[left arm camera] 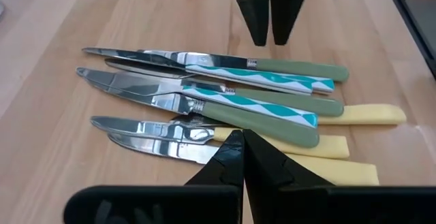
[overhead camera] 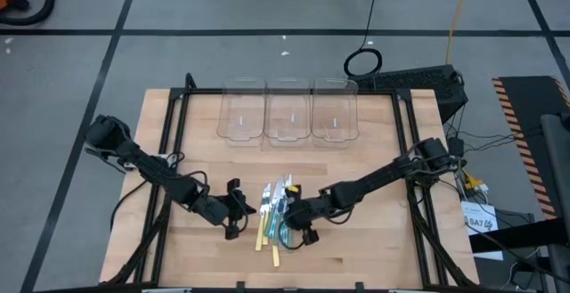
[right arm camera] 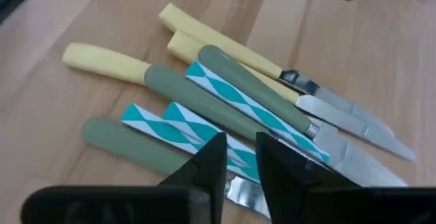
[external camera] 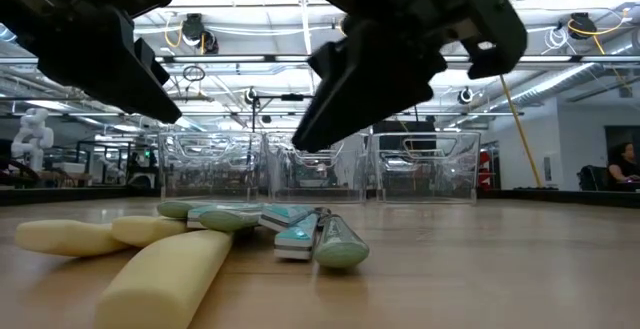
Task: Sort silverware by color (type)
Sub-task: Put the blue patterned knife into the left transparent bin
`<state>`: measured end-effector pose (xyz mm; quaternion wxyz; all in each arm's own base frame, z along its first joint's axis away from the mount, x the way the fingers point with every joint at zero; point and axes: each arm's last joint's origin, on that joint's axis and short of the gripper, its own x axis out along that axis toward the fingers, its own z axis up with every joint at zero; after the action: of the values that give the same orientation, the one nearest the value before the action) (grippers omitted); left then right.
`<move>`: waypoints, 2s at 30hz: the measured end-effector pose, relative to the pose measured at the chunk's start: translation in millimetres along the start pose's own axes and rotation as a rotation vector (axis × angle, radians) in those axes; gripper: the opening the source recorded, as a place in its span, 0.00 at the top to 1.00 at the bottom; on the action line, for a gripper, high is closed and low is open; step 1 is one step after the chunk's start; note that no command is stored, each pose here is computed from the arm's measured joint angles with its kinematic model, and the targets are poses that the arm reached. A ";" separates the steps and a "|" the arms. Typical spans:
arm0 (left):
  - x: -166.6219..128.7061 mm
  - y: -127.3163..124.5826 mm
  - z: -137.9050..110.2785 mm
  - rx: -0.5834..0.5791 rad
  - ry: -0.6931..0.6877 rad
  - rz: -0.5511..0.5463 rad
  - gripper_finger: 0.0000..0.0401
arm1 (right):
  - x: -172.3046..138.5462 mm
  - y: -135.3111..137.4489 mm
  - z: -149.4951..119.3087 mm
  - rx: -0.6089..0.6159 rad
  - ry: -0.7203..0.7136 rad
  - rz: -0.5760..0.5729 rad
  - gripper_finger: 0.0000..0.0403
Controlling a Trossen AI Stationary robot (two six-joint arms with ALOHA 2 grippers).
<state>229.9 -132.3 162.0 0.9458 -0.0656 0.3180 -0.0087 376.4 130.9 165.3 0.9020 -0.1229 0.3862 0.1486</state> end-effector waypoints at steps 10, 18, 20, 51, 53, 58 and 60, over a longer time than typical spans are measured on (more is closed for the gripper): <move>-0.2 -0.6 -0.3 -0.002 0.000 -0.002 0.99 | 3.4 -14.2 17.0 -0.180 0.166 0.014 0.68; -0.2 -0.8 0.1 -0.004 -0.003 -0.004 0.99 | 2.7 -21.1 16.7 -0.359 0.164 0.059 0.57; -0.2 -0.8 0.1 -0.004 -0.003 -0.004 0.99 | 2.9 -22.6 17.2 -0.377 0.152 0.076 0.55; -0.4 -2.8 5.0 0.003 -0.054 -0.019 0.99 | 30.6 -35.9 -2.6 -0.547 0.192 0.141 0.64; -0.3 -2.5 5.0 0.007 -0.053 -0.018 0.99 | 30.6 -36.3 -2.8 -0.549 0.193 0.141 0.65; -0.2 -2.2 5.2 0.022 -0.054 -0.017 0.99 | 32.2 -38.4 -7.6 -0.545 0.216 0.178 0.68; -0.2 -2.2 5.2 0.022 -0.054 -0.016 0.99 | 35.7 -39.5 -9.3 -0.534 0.216 0.185 0.70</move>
<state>232.9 -133.9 166.5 0.9546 -0.0579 0.2917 -0.0182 408.1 97.4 137.1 0.7743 -0.3351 0.4368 0.3122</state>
